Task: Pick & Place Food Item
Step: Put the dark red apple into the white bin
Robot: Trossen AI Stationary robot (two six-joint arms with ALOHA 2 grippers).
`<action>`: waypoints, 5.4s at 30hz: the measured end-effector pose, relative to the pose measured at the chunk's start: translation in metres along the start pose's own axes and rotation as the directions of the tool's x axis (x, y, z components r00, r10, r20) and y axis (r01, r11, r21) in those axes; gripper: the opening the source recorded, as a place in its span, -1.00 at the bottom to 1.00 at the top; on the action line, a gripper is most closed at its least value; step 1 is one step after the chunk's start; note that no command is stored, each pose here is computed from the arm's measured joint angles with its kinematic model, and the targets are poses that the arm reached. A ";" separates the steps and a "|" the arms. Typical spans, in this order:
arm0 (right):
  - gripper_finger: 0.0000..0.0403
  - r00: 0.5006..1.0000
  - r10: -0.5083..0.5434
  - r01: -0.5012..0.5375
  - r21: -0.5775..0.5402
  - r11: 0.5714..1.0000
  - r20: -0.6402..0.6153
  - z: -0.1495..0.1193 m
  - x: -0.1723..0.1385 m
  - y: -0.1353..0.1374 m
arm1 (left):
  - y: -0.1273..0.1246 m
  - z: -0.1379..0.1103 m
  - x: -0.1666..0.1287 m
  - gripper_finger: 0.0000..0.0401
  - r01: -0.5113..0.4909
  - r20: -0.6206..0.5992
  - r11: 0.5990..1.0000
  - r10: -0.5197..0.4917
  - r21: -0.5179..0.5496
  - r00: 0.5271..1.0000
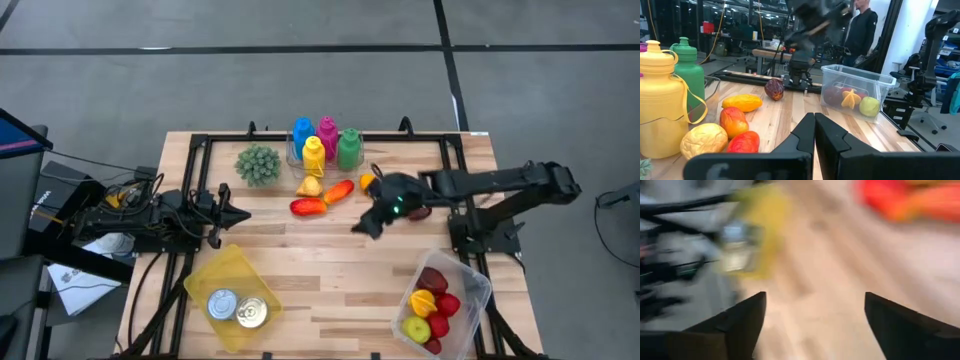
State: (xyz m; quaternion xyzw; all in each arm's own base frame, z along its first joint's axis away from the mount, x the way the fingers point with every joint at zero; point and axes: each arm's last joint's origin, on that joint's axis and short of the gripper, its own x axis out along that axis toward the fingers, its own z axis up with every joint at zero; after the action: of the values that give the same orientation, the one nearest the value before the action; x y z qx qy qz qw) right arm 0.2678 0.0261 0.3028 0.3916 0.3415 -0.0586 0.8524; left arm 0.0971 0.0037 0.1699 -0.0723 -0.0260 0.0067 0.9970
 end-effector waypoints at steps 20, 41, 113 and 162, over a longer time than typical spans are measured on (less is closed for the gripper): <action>0.93 0.583 -0.701 0.723 -0.131 0.678 -0.410 0.010 -0.004 -0.120 | 0.000 0.000 0.000 -1.00 0.000 0.000 1.000 0.000 0.000 1.000; 0.93 0.332 -0.797 0.846 -0.214 0.488 -0.504 -0.001 0.010 -0.137 | 0.000 0.000 0.000 -1.00 0.000 0.000 1.000 0.000 0.000 1.000; 0.04 0.859 -0.175 0.259 0.112 0.959 -0.481 -0.108 -0.099 0.086 | 0.000 0.000 0.000 -1.00 0.000 0.000 1.000 0.000 0.000 1.000; 0.16 0.662 -0.457 0.467 -0.149 0.871 -0.594 -0.193 -0.008 0.102 | 0.000 0.000 0.000 -1.00 0.000 0.000 1.000 0.000 0.000 1.000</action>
State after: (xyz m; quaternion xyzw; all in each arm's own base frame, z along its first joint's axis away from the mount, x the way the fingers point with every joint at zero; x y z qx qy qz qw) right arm 0.1959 0.2319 0.2832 0.2963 0.6859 -0.1455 0.6485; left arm 0.0971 0.0037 0.1700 -0.0723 -0.0262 0.0068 0.9970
